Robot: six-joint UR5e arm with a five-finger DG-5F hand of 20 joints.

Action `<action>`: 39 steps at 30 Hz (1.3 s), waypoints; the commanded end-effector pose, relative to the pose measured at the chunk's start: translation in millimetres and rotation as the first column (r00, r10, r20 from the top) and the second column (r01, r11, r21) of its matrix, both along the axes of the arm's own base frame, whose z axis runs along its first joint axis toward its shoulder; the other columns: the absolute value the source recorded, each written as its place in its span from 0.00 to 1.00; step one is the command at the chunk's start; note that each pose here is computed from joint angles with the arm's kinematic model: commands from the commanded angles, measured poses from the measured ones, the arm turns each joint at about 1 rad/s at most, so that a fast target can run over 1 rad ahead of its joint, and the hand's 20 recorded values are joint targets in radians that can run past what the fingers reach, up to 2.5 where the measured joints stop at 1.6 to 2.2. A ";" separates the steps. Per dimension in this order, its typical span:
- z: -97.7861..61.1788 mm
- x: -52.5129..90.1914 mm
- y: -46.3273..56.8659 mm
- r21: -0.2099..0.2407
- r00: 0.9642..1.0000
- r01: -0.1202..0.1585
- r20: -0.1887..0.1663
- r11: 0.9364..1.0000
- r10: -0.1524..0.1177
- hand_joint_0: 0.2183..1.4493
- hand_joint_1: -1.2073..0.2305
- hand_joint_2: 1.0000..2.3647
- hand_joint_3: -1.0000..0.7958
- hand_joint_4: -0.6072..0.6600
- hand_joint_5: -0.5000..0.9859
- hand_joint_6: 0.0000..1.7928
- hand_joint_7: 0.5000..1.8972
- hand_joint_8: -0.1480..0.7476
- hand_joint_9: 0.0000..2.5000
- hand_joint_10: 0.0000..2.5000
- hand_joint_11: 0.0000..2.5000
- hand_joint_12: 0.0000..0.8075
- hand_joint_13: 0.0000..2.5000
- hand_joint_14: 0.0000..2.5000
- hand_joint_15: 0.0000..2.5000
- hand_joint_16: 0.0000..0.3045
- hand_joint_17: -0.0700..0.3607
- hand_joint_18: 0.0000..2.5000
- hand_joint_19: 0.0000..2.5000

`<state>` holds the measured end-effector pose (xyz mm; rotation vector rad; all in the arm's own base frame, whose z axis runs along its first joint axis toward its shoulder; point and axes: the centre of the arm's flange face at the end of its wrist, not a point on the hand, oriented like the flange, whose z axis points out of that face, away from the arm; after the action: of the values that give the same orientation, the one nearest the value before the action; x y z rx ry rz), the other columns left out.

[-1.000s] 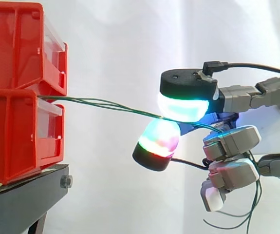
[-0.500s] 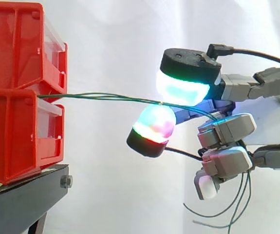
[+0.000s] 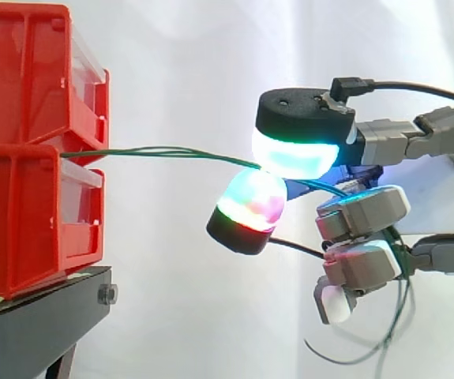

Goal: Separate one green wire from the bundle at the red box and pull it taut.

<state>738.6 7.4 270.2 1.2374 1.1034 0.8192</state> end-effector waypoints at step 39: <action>0.9 0.2 1.7 0.005 1.000 0.003 0.005 1.000 -0.003 0.36 0.31 0.02 0.47 0.46 0.22 0.52 0.39 0.49 0.56 0.01 0.55 0.43 0.49 0.01 0.38 0.19 0.46 0.32 0.29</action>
<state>738.6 9.0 270.4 1.2411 1.0970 0.8214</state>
